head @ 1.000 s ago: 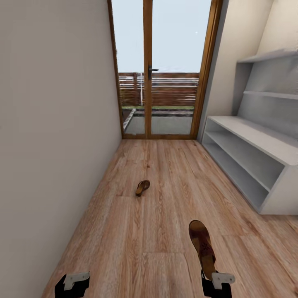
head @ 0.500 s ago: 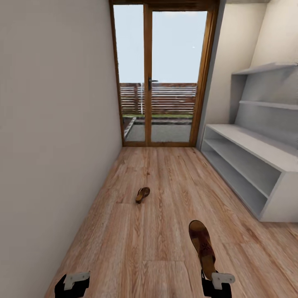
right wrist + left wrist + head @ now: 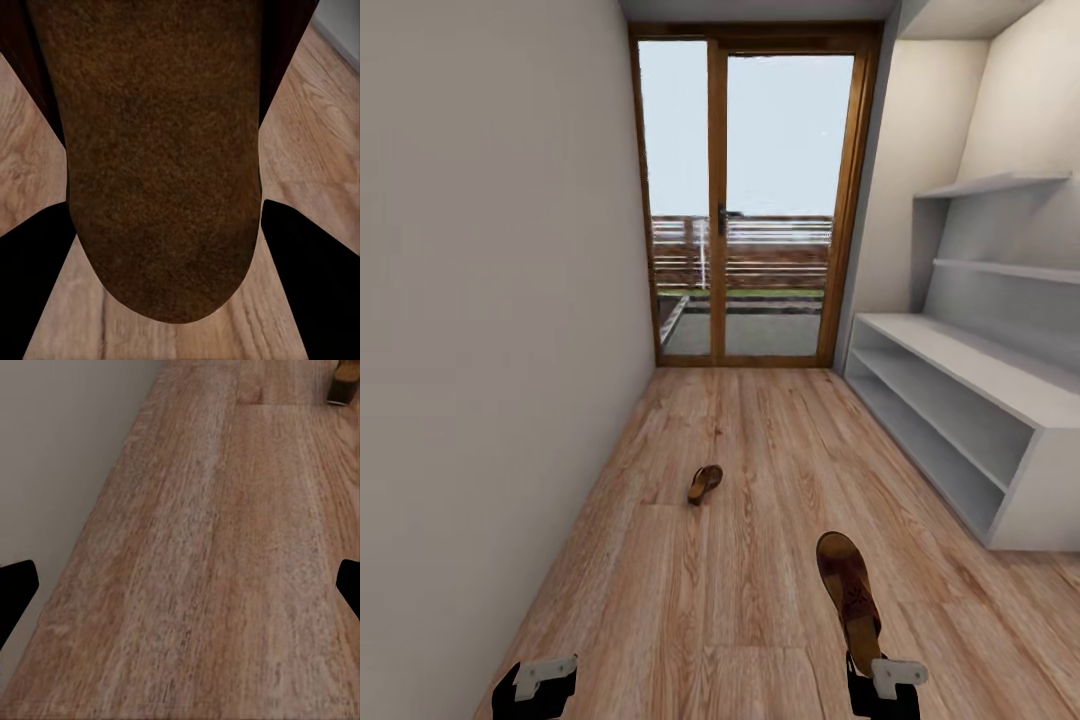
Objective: Pick up the two gym shoes and the two sandals from the corridor floor and place them onto the hallstand (shoe rack) in the corridor, making sure they are on the rack and not on the floor. Arrange them so the two gym shoes are next to each other and the two sandals are next to each other.
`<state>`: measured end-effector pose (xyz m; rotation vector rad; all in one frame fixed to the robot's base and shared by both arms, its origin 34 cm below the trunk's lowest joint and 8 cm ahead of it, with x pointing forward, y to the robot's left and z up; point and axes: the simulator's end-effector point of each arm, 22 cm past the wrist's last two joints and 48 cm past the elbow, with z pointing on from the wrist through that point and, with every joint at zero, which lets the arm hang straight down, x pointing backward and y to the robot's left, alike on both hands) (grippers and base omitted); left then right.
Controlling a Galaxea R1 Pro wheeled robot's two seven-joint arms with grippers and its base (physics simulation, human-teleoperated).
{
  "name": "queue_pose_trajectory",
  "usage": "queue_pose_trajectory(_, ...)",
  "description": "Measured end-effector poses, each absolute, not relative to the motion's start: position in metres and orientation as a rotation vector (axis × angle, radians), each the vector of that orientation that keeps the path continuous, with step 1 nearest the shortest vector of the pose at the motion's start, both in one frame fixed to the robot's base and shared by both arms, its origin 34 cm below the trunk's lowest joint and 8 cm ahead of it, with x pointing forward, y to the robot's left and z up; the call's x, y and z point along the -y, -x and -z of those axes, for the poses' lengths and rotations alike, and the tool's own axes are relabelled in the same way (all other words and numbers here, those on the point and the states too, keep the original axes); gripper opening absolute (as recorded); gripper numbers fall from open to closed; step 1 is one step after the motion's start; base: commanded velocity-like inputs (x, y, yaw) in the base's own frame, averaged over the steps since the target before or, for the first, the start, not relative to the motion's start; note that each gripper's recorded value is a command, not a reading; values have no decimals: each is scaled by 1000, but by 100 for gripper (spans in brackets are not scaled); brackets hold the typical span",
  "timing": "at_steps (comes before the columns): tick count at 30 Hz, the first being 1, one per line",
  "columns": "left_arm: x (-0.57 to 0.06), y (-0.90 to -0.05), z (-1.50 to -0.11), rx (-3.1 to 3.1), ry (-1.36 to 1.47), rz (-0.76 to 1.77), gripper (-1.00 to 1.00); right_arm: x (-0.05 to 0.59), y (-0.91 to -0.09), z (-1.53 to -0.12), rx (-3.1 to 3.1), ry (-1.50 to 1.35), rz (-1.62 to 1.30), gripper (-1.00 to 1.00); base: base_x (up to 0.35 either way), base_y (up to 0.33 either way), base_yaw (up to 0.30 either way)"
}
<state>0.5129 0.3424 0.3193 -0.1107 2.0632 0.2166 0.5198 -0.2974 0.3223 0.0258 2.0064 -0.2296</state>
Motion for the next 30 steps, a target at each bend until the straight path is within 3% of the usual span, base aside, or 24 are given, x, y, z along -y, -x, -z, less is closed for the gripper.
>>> queue_pose_trajectory(30, -343, -524, -375, -2089, 111, -219, 100, 293, -531, -378, -2034, -27, 224, -100, 0, 0, 0)
